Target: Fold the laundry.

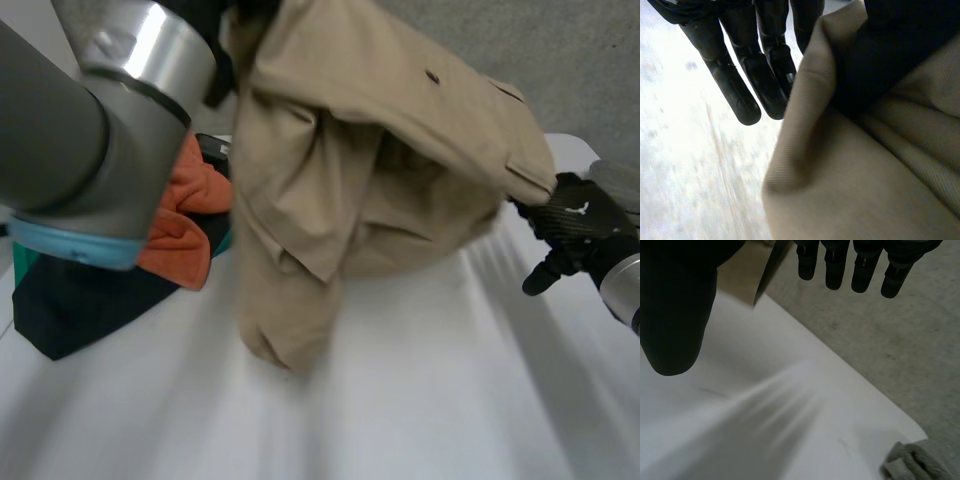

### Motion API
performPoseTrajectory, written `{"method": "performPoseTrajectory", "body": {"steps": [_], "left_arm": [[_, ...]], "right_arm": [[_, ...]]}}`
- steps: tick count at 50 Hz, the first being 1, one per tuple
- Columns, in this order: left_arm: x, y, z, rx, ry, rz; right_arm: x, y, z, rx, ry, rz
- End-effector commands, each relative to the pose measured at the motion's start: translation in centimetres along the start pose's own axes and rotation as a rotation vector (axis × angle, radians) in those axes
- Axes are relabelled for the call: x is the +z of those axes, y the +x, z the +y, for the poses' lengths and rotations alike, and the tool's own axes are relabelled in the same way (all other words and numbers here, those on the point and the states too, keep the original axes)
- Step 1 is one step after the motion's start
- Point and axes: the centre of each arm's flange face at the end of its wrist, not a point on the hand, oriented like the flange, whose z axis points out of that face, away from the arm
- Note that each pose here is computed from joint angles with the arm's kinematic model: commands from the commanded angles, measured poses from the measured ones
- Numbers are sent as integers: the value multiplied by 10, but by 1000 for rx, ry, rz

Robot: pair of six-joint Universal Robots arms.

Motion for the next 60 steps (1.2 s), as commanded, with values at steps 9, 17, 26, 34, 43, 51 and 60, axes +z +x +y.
{"method": "performPoseTrajectory", "body": {"steps": [9,17,26,34,43,51,60], "left_arm": [[-70,-5,210,289,-592,69],[-59,-5,168,321,-549,42],[-99,-13,129,309,-667,-97],[-138,-10,144,156,-846,-140],[-144,-58,151,165,-839,-274],[-116,-102,195,332,-756,-218],[-100,-132,254,575,-837,-88]], "right_arm": [[0,35,-13,36,33,112],[-5,49,-27,11,14,234],[-27,3,-41,26,-81,54],[-30,-65,-31,1,-128,-155],[-28,-94,-8,-26,-162,-193],[-24,-102,2,-29,-171,-206],[-23,-97,7,-27,-192,-179]]}}
